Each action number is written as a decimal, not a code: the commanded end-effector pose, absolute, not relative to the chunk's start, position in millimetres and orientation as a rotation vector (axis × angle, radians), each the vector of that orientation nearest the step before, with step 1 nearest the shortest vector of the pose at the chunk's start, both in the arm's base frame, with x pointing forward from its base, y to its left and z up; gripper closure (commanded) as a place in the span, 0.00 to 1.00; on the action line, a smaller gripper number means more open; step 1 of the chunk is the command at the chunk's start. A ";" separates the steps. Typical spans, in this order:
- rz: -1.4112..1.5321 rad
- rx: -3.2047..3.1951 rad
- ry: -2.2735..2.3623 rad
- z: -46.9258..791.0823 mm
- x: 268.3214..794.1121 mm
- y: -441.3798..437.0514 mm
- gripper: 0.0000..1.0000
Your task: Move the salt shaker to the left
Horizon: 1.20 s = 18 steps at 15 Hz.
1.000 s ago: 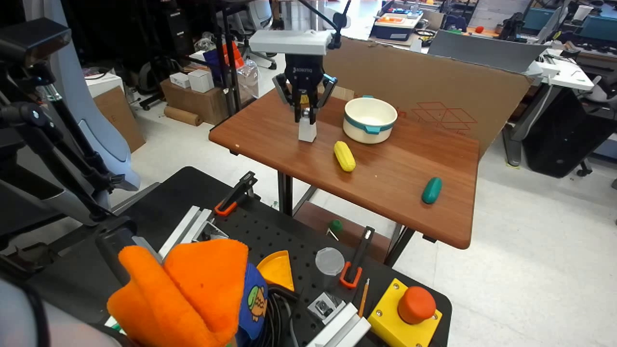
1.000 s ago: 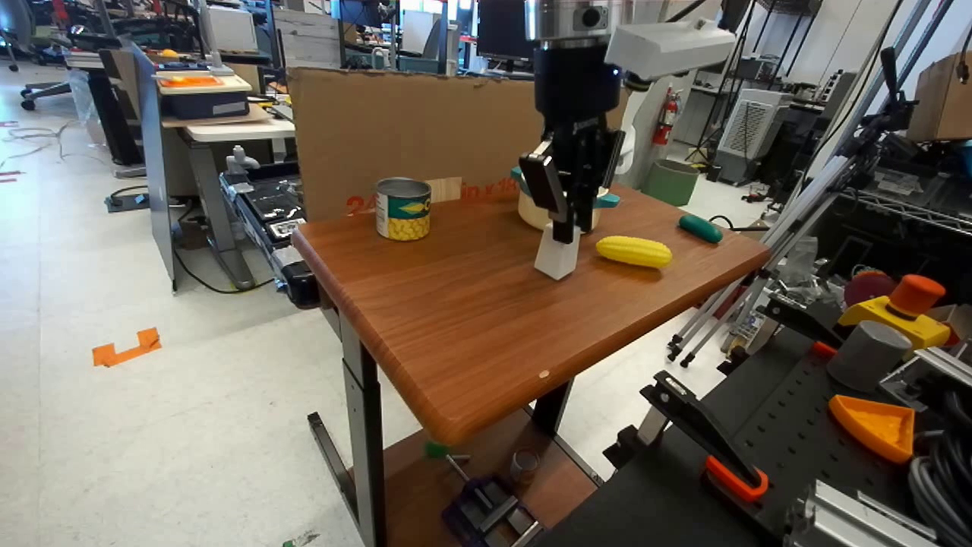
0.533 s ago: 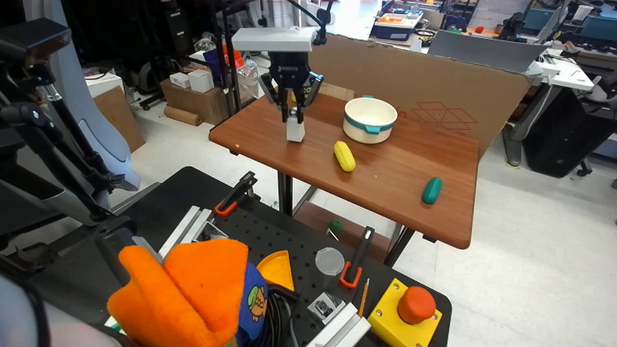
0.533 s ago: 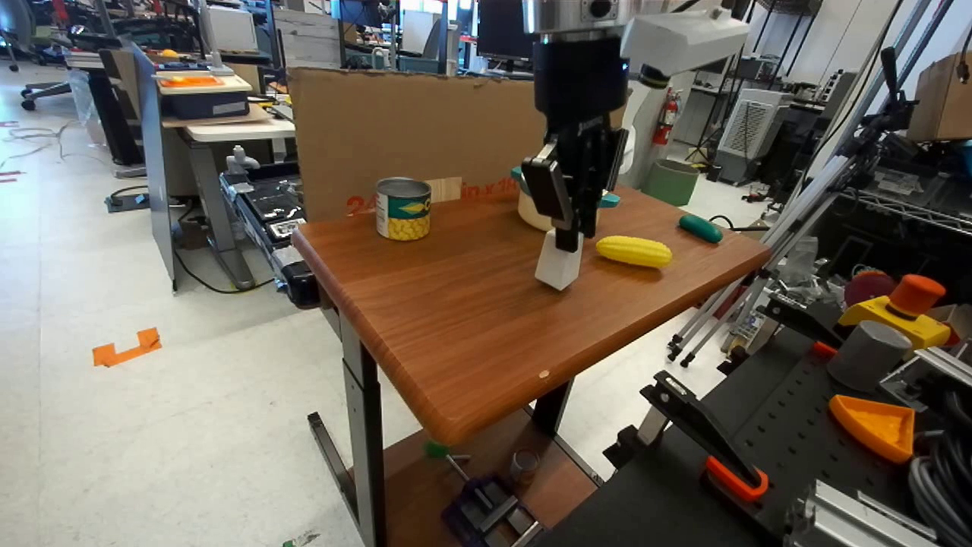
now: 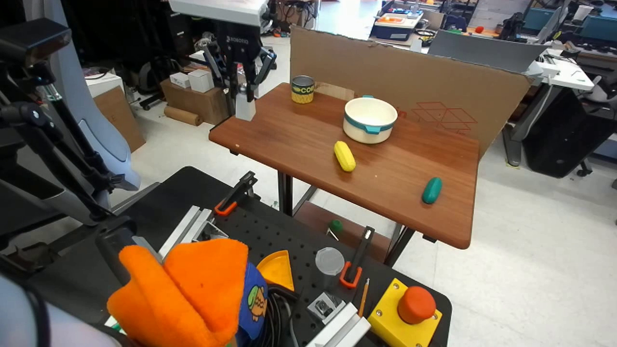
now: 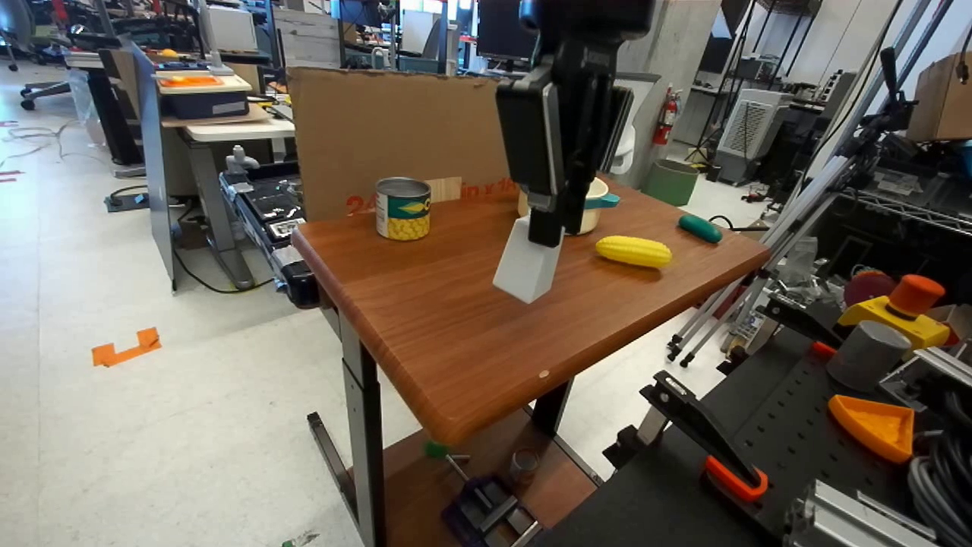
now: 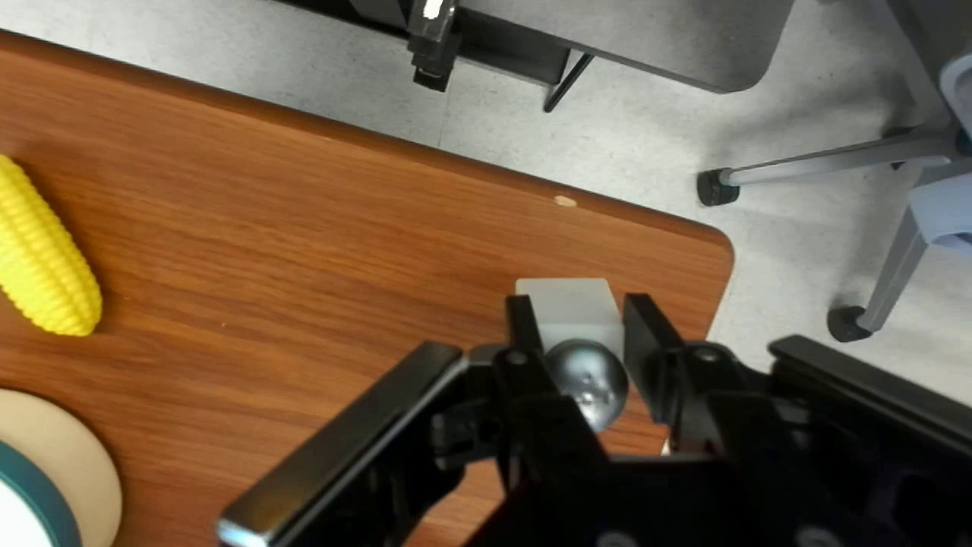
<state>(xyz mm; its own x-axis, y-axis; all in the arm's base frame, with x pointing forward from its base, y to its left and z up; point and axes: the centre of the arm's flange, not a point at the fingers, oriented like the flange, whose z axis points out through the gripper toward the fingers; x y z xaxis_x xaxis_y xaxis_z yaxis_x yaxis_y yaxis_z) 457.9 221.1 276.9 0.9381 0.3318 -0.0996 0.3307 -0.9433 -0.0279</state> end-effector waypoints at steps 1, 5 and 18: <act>0.176 -3.047 -0.501 274.4 458.2 227.1 0.84; 0.204 -3.077 -0.445 247.4 476.3 234.9 0.84; 0.485 -3.080 -0.330 253.1 453.0 230.7 0.03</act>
